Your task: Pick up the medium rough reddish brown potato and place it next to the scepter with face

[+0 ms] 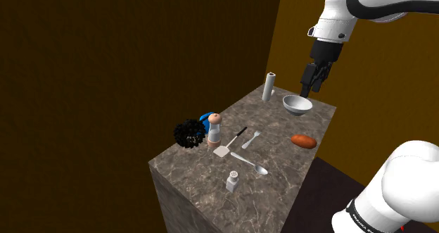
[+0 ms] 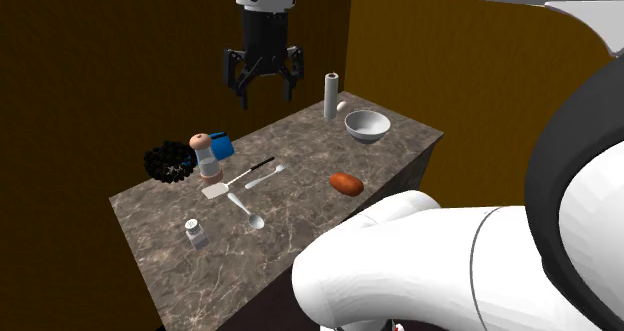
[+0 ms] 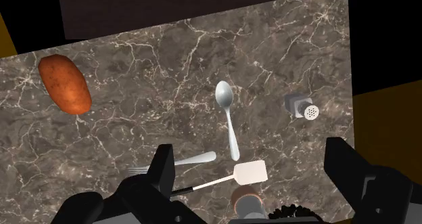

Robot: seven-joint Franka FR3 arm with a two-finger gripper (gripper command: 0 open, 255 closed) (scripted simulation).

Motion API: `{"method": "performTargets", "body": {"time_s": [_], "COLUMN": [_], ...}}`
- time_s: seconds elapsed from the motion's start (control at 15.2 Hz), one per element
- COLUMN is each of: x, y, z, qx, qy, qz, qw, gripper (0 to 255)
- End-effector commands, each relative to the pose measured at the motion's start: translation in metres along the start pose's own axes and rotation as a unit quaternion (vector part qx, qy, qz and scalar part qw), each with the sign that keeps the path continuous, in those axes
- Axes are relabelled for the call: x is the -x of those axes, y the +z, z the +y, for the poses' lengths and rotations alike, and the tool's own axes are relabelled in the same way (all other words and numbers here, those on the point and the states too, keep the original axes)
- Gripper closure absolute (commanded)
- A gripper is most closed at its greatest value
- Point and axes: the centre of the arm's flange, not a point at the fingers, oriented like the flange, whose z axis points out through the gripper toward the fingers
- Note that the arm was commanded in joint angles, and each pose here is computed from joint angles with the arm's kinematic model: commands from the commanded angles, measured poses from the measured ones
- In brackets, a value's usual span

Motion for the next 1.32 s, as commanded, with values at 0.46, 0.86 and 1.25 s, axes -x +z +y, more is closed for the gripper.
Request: {"method": "performTargets", "body": {"time_s": [0.46, 0.86, 1.25], "x": [0.016, 0.026, 0.032], "y": [0.069, 0.127, 0.184], "z": [0.055, 0.104, 0.155], "qx": [0.019, 0.036, 0.053], "qy": [-0.019, -0.036, -0.052], "qz": [0.017, 0.031, 0.046], "qw": [0.9995, 0.9982, 0.9962], "gripper": [0, 0, 0]}}
